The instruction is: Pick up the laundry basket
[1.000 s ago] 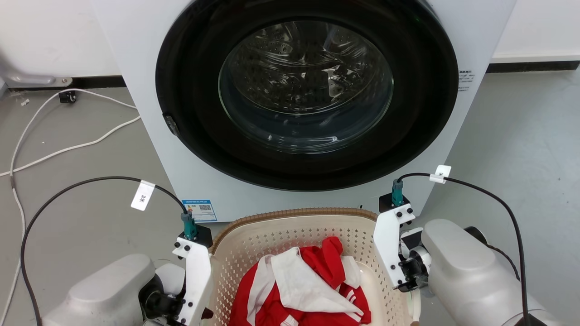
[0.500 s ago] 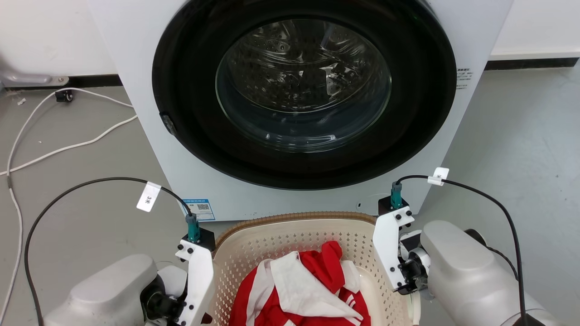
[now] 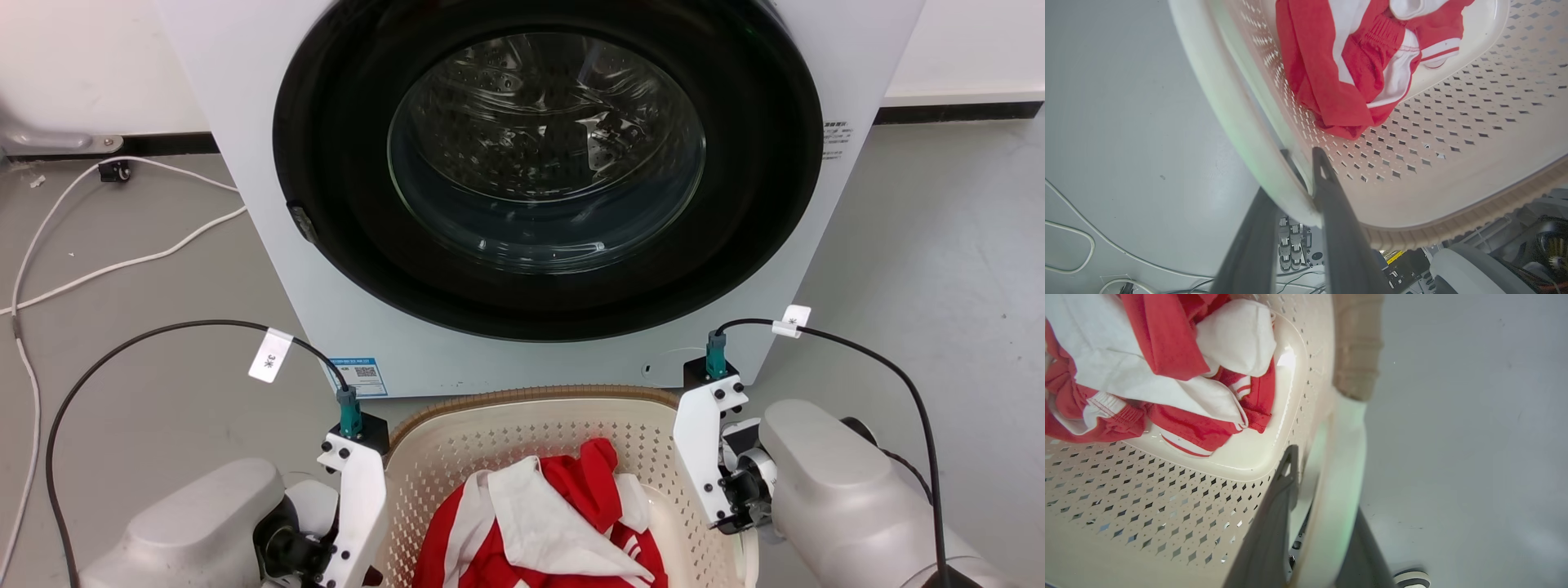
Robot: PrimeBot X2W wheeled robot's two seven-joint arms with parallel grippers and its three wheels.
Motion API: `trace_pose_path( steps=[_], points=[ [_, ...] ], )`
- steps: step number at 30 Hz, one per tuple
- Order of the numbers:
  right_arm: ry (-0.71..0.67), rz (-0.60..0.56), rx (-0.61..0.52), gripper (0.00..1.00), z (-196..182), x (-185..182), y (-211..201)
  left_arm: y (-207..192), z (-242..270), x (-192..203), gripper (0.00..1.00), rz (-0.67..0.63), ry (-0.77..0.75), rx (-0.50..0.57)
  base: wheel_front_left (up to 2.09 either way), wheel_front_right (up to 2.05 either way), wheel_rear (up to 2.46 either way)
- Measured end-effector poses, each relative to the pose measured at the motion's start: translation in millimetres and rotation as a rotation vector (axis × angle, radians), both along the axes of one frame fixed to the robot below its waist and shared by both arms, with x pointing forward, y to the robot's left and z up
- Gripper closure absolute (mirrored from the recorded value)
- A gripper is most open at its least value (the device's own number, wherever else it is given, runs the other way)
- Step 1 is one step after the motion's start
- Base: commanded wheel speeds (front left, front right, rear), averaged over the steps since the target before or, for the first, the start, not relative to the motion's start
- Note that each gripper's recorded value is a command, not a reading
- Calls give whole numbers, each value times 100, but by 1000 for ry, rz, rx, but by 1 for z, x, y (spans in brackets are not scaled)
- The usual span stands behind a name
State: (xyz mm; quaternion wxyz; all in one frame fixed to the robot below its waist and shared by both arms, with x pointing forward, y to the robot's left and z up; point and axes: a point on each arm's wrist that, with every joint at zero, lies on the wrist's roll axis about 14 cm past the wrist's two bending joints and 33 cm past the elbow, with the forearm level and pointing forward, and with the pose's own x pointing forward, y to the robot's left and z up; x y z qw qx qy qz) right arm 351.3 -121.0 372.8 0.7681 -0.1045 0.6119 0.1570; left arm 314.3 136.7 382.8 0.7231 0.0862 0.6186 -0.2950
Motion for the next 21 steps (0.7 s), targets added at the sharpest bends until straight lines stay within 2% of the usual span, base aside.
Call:
trace_pose_path(
  steps=[21],
  points=[
    [14, -3, 9, 100, -1, -2, 2, 4, -1, -1, 100, -3, 4, 14, 0, 0, 0]
  ],
)
